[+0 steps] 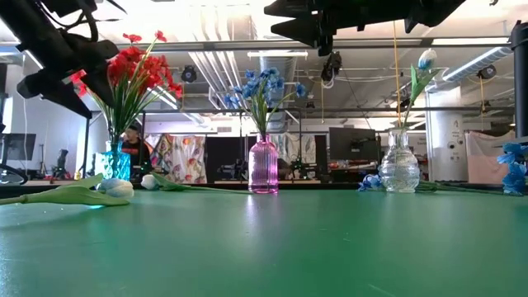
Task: Sort flowers into vase by color
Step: Put the bottom blue flowers into the purple vase
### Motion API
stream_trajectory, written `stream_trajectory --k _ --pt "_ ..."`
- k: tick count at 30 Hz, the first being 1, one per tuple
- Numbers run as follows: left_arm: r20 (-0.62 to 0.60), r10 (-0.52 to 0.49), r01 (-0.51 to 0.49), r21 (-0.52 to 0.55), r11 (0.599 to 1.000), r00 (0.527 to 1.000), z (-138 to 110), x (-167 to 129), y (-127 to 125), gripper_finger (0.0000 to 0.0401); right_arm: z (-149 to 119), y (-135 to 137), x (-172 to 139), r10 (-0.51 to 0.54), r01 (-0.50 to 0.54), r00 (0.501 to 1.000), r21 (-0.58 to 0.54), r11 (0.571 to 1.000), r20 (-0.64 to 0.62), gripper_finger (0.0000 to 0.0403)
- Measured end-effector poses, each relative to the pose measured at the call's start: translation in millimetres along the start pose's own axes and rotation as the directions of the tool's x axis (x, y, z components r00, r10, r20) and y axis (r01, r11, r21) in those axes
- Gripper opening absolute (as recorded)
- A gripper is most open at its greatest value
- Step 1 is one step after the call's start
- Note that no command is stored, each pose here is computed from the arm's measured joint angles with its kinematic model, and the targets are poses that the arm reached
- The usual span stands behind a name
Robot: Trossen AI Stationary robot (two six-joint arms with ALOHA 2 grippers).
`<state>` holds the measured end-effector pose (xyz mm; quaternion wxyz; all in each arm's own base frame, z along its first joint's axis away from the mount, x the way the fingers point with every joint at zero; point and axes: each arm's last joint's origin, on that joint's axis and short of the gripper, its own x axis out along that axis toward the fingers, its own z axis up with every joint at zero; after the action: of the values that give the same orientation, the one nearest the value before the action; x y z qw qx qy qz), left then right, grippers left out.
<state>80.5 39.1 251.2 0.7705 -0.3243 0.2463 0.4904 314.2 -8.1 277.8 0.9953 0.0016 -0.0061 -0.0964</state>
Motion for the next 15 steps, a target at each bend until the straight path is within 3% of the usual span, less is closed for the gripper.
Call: stream_trajectory --k 9,15 --pt "-0.182 -0.031 0.039 0.039 0.999 0.983 -3.5 -11.9 5.5 0.0277 -3.8 1.9 -0.4 0.013 -0.013 0.999 0.003 1.0 -0.04 0.0233" --pt "-0.289 -0.132 0.161 0.08 0.984 0.948 -4.4 -17.3 2.1 0.0277 0.8 1.6 -3.6 0.013 -0.006 0.991 0.05 0.999 -0.131 0.0233"
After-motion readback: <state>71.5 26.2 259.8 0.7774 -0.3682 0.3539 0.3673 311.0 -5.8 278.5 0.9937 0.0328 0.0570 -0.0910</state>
